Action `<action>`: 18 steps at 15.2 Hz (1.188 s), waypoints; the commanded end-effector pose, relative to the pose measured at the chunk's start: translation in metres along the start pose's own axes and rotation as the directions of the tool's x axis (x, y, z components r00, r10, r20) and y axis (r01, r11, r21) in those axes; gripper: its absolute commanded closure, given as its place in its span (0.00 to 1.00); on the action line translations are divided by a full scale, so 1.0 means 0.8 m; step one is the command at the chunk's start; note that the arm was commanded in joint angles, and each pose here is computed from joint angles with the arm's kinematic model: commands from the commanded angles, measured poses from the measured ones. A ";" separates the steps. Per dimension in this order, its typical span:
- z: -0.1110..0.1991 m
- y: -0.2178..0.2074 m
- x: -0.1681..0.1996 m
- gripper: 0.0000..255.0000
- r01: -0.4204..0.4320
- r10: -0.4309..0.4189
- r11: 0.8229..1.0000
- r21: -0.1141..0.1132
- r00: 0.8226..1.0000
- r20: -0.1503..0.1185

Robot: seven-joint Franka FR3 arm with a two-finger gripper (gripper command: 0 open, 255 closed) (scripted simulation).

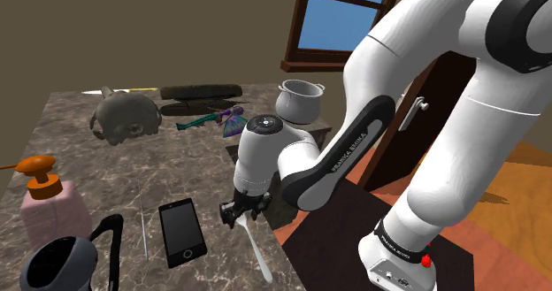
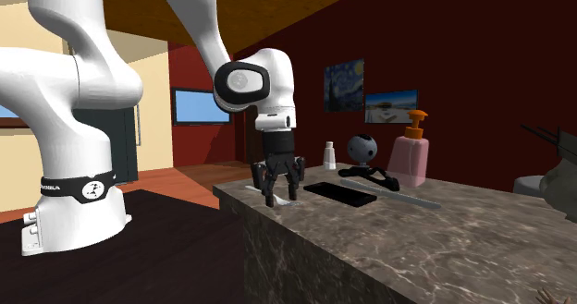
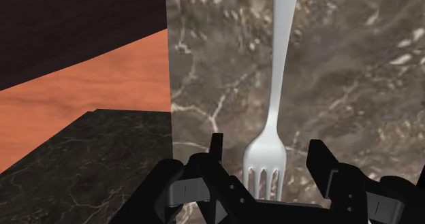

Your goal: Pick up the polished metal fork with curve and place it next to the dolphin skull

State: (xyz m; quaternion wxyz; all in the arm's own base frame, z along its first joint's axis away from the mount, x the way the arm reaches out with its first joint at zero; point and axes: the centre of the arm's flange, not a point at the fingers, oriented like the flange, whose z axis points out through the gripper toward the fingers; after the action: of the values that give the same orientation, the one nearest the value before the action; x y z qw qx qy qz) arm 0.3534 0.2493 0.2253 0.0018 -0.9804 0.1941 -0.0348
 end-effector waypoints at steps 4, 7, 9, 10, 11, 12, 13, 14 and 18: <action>0.001 0.000 0.000 1.00 0.000 0.000 1.000 0.002 1.000 0.002; 0.001 0.000 0.000 1.00 0.000 0.000 1.000 0.002 1.000 0.002; -0.006 0.000 0.000 1.00 0.000 0.000 1.000 0.002 1.000 0.002; -0.012 0.000 0.001 1.00 0.000 0.000 1.000 0.002 1.000 0.002; -0.019 0.000 0.001 1.00 0.000 0.000 1.000 0.002 1.000 0.002; -0.025 -0.001 0.002 1.00 0.000 0.000 1.000 0.002 1.000 0.002; -0.032 -0.001 0.002 1.00 0.000 0.000 1.000 0.002 1.000 0.002; -0.039 -0.001 0.002 1.00 0.000 0.000 1.000 0.002 1.000 0.002; -0.065 -0.001 0.004 1.00 0.000 0.000 1.000 0.002 1.000 0.002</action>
State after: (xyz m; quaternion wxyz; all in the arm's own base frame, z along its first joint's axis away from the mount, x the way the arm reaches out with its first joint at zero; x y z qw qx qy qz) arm 0.3538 0.2485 0.2709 0.0023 -0.9804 0.1941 -0.0346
